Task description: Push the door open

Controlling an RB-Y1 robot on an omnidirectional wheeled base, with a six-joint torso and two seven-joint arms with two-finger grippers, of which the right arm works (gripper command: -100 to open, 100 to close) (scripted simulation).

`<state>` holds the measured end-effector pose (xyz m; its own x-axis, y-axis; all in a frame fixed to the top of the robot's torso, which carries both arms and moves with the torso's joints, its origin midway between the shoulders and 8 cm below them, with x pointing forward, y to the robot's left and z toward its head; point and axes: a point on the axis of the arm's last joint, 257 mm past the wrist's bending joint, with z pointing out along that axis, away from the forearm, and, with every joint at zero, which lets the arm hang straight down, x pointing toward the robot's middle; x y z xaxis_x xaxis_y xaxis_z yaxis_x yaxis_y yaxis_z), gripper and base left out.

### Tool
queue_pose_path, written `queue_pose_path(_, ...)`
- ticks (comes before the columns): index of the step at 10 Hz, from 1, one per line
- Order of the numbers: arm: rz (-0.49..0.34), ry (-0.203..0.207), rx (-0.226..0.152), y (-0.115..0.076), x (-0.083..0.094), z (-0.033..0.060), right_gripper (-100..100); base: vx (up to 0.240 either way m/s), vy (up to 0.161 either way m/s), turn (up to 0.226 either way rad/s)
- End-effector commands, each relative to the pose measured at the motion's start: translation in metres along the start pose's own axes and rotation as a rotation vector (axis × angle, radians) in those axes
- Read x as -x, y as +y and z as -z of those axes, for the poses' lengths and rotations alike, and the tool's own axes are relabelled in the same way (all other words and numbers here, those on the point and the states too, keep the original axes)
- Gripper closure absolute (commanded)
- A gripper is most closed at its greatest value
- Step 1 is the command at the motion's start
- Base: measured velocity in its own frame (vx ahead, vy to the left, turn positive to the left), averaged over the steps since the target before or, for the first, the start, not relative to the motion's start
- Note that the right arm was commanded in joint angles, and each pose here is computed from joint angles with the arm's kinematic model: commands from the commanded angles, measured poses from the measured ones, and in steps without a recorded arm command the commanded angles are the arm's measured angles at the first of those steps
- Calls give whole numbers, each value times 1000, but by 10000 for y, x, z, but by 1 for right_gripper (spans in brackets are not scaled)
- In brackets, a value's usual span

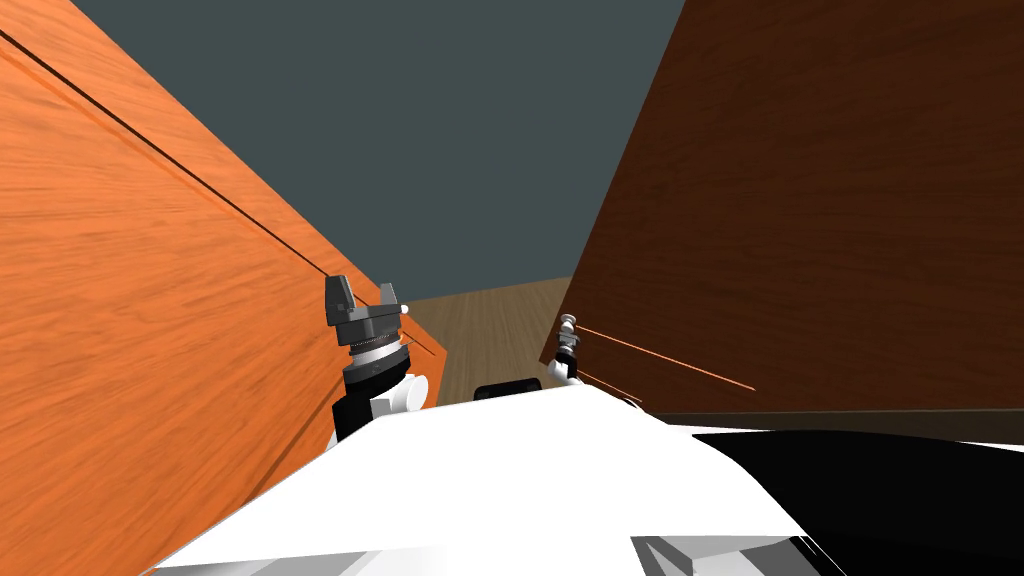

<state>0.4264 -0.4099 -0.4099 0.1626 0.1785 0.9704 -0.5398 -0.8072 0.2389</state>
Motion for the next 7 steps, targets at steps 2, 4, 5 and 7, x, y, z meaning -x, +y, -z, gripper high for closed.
queue_pose_path(2, -12, 50, 8, -45, -213, -111, 100, 3, -3, -11)
queue_pose_path(4, -51, 47, 9, -63, -216, -110, 100, 6, -3, 1)
queue_pose_path(5, -49, 11, 5, -80, -69, -1, -100, -106, -4, -4)
queue_pose_path(7, -92, 24, 6, -134, -136, -3, -100, -177, 67, 26)
